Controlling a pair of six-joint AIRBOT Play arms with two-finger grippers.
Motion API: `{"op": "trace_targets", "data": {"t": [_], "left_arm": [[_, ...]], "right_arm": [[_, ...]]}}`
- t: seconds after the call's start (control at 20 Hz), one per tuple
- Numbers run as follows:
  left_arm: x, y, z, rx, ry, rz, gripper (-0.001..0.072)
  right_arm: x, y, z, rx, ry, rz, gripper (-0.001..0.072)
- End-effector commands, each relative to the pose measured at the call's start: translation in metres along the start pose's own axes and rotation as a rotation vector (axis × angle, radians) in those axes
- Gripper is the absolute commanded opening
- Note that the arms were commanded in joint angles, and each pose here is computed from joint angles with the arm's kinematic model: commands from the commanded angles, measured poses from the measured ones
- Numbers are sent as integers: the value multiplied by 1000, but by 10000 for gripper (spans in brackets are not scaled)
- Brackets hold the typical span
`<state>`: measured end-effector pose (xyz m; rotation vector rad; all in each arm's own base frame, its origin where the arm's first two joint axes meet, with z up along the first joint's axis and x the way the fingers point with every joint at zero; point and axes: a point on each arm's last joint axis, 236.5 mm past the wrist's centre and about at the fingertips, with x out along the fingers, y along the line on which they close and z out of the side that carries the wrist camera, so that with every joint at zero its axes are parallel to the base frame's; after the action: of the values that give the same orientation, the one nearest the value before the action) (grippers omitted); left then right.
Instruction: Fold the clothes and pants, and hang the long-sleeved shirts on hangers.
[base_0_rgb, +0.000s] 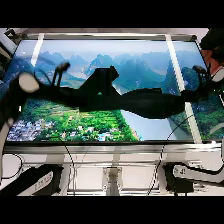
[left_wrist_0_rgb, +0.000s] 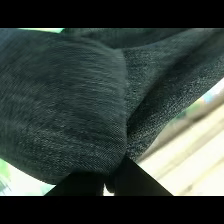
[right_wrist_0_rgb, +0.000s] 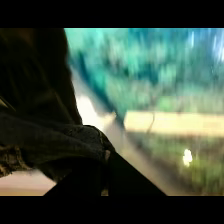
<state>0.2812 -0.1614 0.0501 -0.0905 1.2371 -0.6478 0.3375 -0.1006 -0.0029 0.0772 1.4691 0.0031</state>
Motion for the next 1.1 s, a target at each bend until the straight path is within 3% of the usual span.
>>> {"op": "trace_targets", "data": {"t": [0.0, 0.3, 0.35, 0.4, 0.45, 0.5, 0.55, 0.75, 0.85, 1.05], "left_arm": [[18, -8, -94, -132, 74, 17, 24], [0, -28, -177, -308, 90, 16, 26], [-6, -30, -186, -318, 97, 22, 88], [-9, -32, -191, -316, 97, 21, 254], [-12, -34, -194, -326, 99, 21, 411], [-13, -35, -197, -341, 107, 21, 479], [-13, -36, -198, -341, 110, 18, 480], [-14, -19, -151, -322, -91, 60, 481], [-23, -7, -109, -288, -246, 92, 481], [-13, 10, -54, -265, -283, 127, 481]], "right_arm": [[2, -3, -78, 26, 252, -38, 17], [-20, 10, -135, 100, 510, -6, 19], [-23, 12, -140, 101, 534, 0, 22], [-24, 13, -141, 102, 537, 5, 30], [-24, 15, -140, 101, 532, 15, 136], [-25, 19, -139, 101, 524, 28, 341], [-25, 19, -138, 100, 517, 29, 488], [-30, 10, -116, 96, 423, -5, 505], [-29, 0, -75, 91, 247, -40, 506], [-7, 32, -2, 99, -10, 123, 504]]}}
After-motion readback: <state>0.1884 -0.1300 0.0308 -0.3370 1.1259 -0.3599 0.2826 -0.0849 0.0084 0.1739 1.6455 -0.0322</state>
